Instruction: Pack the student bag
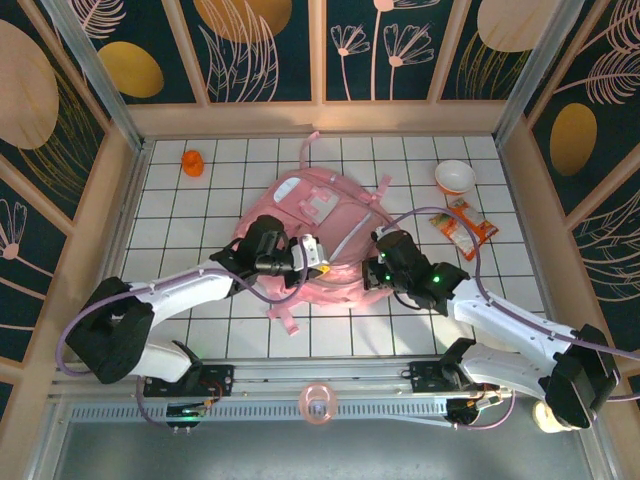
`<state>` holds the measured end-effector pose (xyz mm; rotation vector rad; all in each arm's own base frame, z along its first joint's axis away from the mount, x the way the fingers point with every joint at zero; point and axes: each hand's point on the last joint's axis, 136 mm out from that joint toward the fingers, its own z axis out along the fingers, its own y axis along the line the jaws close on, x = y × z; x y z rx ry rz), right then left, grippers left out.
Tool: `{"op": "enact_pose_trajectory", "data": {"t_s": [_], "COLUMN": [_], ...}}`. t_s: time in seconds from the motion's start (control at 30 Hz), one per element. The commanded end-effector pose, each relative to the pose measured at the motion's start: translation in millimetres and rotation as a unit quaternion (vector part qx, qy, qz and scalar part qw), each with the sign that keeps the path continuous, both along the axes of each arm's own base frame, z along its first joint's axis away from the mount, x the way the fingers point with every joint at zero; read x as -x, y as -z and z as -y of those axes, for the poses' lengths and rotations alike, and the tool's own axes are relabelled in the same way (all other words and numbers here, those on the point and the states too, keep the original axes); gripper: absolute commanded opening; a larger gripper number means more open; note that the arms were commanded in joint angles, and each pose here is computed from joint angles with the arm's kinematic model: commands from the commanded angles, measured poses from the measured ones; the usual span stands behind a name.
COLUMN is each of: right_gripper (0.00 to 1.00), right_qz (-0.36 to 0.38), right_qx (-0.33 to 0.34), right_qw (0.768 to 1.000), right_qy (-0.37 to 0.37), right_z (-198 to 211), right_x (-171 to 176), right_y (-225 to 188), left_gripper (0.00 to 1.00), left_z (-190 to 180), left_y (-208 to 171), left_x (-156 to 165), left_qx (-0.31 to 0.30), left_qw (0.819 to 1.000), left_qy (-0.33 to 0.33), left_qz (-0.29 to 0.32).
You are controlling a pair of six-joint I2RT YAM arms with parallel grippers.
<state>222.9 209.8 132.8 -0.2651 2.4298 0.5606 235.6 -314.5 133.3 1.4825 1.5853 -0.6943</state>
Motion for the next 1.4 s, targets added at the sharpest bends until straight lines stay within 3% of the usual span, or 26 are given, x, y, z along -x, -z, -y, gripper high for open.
{"op": "enact_pose_trajectory", "data": {"t_s": [0.0, 0.1, 0.17, 0.23, 0.33, 0.53, 0.7, 0.9, 1.07, 1.13, 1.23, 1.37], "right_gripper": [0.00, 0.00, 0.00, 0.00, 0.00, 0.00, 0.00, 0.00, 0.00, 0.00, 0.00, 0.00], "right_qz": [-0.024, -0.033, -0.037, -0.042, -0.049, -0.064, -0.067, -0.064, -0.079, -0.085, -0.098, -0.102], "right_qx": [0.014, -0.012, -0.024, -0.030, -0.040, -0.050, -0.066, -0.112, -0.127, -0.123, -0.116, -0.118], "right_qw": [0.999, 0.999, 0.999, 0.998, 0.998, 0.997, 0.996, 0.991, 0.988, 0.988, 0.987, 0.986], "right_qy": [0.034, 0.026, 0.021, 0.021, 0.019, 0.001, -0.014, -0.040, -0.038, -0.039, -0.047, -0.063], "right_z": [13.9, -0.9, -9.4, -14.5, -22.6, -44.3, -64.3, -110.6, -143.4, -152.1, -163.8, -176.7], "right_x": [-2.1, 2.5, 5.5, 7.7, 9.9, 19.3, 25.4, 20.7, 8.3, 4.1, 2.1, 1.1], "right_y": [11.7, 11.8, 11.3, 12.8, 15.3, 21.4, 19.5, 5.2, 6.9, 12.2, 21.2, 22.5], "left_gripper": [0.22, 0.49, 0.57, 0.62, 0.62, 0.58, 0.59, 0.61, 0.62, 0.63, 0.63, 0.62], "left_z": [-22.2, -27.9, -43.6, -74.7, -108.6, -130.8, -128.6, -141.7, -139.1, -136.1, -139.1, -145.1], "left_y": [7.6, -10.6, -16.0, -13.6, -2.5, 44.8, 52.7, 32.5, 7.5, -2.3, -14.3, -20.0], "left_x": [-3.8, -17.9, -32.2, -46.9, -45.3, -36.6, -61.0, -130.8, -168.8, -167.3, -146.2, -100.5], "left_qx": [-0.011, 0.049, 0.077, 0.089, 0.124, 0.159, 0.194, 0.251, 0.269, 0.263, 0.266, 0.292], "left_qw": [0.998, 0.980, 0.944, 0.884, 0.799, 0.705, 0.686, 0.663, 0.666, 0.669, 0.654, 0.614], "left_qy": [-0.054, -0.162, -0.272, -0.406, -0.520, -0.586, -0.594, -0.610, -0.600, -0.596, -0.593, -0.582], "left_qz": [-0.035, -0.108, -0.169, -0.213, -0.278, -0.366, -0.374, -0.355, -0.351, -0.359, -0.387, -0.447]}}
